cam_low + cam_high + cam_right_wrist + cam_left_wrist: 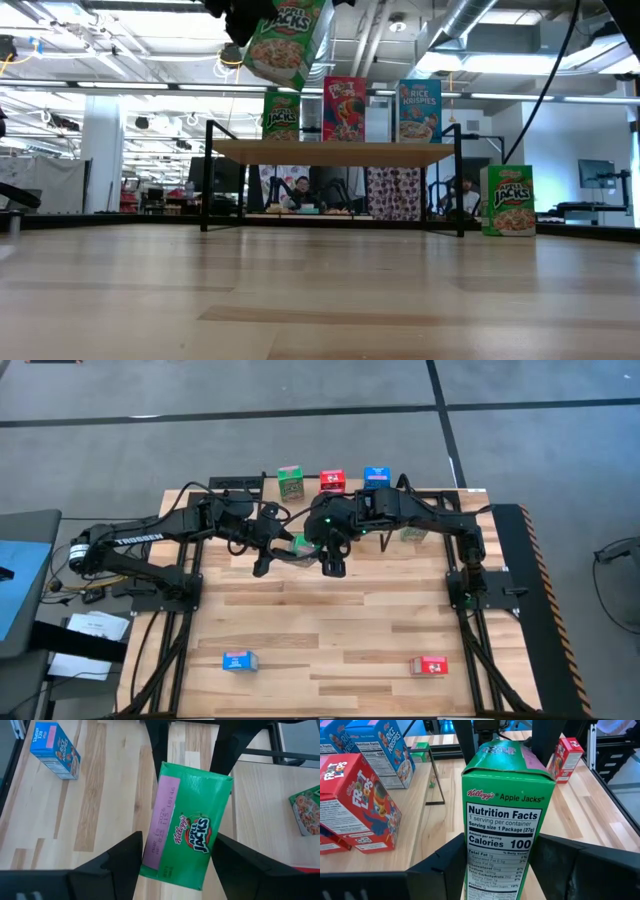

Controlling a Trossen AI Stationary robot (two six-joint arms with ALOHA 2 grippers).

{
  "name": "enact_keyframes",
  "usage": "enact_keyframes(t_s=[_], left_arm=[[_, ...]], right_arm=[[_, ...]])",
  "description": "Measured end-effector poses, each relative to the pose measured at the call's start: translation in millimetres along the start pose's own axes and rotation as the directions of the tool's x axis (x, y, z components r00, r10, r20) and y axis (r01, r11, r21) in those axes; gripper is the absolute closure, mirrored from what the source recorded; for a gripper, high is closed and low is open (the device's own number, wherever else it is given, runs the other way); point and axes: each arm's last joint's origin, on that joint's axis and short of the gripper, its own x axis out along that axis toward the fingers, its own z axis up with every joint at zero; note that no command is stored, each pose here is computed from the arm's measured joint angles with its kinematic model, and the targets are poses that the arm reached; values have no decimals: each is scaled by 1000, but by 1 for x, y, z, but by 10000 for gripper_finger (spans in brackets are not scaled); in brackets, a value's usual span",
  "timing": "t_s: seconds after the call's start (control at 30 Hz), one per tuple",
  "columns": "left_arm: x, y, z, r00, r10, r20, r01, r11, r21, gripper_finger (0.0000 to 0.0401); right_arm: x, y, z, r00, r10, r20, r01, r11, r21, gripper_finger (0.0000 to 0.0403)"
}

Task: Stack cereal on shelf
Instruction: Put the bottom green cereal box on the shelf aligned with the other green cereal box

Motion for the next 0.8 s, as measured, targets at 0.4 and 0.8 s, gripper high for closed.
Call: enact_keyframes(t_s=[0.4, 0.8], left_arm=[[-17, -3, 5, 999, 7, 48, -7, 1000, 12, 225], [-46, -10, -8, 989, 20, 147, -22, 1000, 12, 225]], right_arm=[[-34, -3, -1, 997, -49, 65, 49, 999, -4, 147], [-91, 7, -6, 978, -53, 201, 57, 998, -14, 147]])
